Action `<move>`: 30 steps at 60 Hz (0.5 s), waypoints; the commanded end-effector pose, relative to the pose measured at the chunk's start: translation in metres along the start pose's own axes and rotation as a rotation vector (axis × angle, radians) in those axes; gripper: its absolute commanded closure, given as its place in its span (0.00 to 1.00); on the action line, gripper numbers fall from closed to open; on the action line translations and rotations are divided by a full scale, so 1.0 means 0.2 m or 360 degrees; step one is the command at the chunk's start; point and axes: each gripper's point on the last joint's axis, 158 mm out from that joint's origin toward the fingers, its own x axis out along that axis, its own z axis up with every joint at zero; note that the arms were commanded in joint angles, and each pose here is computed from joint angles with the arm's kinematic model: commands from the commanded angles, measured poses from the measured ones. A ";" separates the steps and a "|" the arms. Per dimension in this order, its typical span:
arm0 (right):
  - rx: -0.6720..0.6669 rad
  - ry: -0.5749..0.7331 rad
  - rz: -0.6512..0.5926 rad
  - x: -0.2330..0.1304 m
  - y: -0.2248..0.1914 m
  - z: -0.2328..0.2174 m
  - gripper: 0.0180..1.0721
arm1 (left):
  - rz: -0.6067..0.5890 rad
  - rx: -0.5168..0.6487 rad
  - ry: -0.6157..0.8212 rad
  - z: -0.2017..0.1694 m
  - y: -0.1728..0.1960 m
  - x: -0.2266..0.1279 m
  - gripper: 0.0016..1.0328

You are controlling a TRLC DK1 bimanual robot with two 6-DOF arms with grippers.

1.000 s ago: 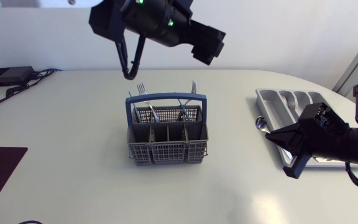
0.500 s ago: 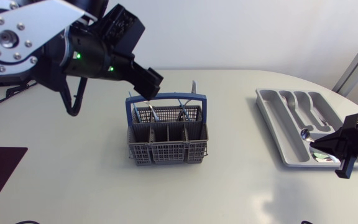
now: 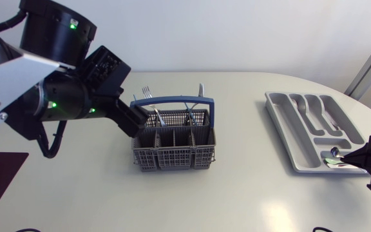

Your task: Sort the cutlery from the basket into the organizer compartments.

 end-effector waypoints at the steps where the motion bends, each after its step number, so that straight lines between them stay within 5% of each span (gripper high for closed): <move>1: -0.0072 0.0039 -0.0019 0.03 -0.03 -0.07 0.95 | -0.0013 0.0041 0.0022 -0.07 -0.02 -0.01 0.05; 26: -0.0273 0.0245 -0.0075 0.09 -0.15 -0.25 0.94 | -0.0015 0.0012 0.0091 -0.27 0.01 -0.05 0.05; 30: -0.0298 0.0268 -0.0090 0.10 -0.14 -0.27 0.88 | -0.0016 0.0006 0.0089 -0.28 0.02 -0.04 0.05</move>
